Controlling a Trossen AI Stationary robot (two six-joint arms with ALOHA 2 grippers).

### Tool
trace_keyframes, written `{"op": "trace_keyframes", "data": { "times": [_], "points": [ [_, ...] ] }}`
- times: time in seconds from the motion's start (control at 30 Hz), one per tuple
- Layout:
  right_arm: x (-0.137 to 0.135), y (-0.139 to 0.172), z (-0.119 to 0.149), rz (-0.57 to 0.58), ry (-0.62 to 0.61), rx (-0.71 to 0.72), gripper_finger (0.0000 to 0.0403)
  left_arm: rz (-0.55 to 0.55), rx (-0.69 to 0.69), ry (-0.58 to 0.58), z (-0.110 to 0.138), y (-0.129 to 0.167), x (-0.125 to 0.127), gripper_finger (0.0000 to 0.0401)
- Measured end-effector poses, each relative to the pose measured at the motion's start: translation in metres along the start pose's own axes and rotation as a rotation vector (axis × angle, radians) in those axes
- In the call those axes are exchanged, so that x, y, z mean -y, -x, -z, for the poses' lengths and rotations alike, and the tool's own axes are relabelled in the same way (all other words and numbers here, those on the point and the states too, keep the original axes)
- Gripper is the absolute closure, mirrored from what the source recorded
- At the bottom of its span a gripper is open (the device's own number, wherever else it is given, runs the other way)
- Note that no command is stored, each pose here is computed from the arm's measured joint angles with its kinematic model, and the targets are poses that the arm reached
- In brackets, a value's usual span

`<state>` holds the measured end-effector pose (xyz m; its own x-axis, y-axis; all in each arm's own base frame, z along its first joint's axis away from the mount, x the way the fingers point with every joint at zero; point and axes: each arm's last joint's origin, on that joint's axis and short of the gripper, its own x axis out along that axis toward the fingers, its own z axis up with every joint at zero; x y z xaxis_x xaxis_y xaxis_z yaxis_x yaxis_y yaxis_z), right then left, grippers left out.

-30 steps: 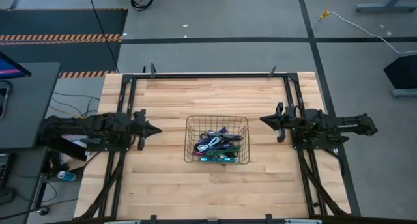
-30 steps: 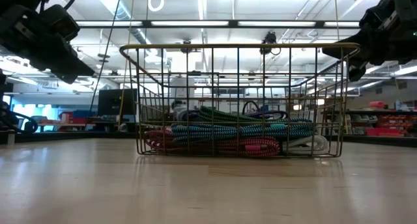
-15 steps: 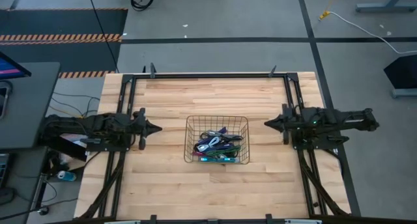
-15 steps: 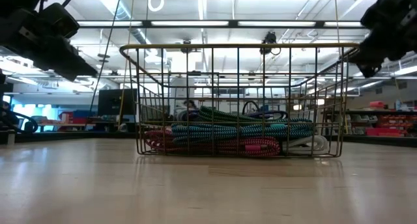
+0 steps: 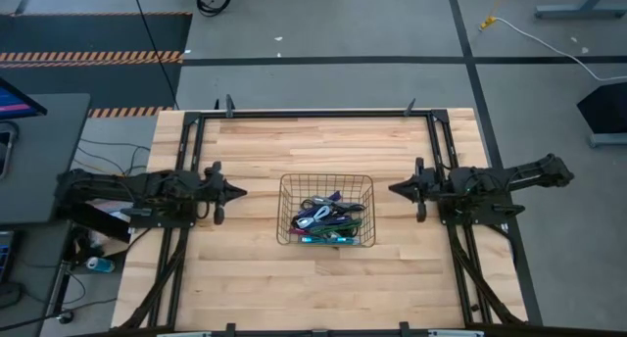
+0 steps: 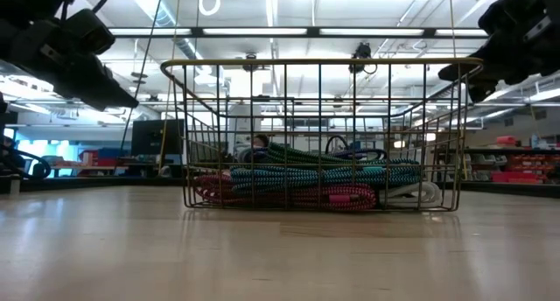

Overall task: Pick and place USB-C Cables
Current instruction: Return to Home Position

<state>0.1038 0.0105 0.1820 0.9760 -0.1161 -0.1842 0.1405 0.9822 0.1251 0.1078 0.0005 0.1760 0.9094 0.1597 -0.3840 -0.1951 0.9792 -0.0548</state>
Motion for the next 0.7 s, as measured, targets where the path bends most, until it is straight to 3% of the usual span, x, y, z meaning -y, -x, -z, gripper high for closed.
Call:
{"op": "trace_keyframes", "data": {
  "times": [0.27,0.37,0.53,0.7],
  "points": [
    [0.002,0.004,-0.003,0.041,0.045,0.047,0.0403,0.002,0.033,-0.001,-0.004,-0.003,0.001,0.0397],
    [0.004,0.003,0.008,0.03,0.027,0.067,0.0403,-0.007,0.049,-0.001,-0.006,-0.003,0.001,0.0397],
    [0.004,0.0,0.014,0.009,0.022,0.198,0.0403,-0.01,0.065,0.002,-0.007,-0.003,0.001,0.0397],
    [0.004,0.001,0.015,0.029,0.056,0.183,0.0403,-0.01,0.066,0.002,-0.007,-0.003,0.001,0.0397]
  ]
}}
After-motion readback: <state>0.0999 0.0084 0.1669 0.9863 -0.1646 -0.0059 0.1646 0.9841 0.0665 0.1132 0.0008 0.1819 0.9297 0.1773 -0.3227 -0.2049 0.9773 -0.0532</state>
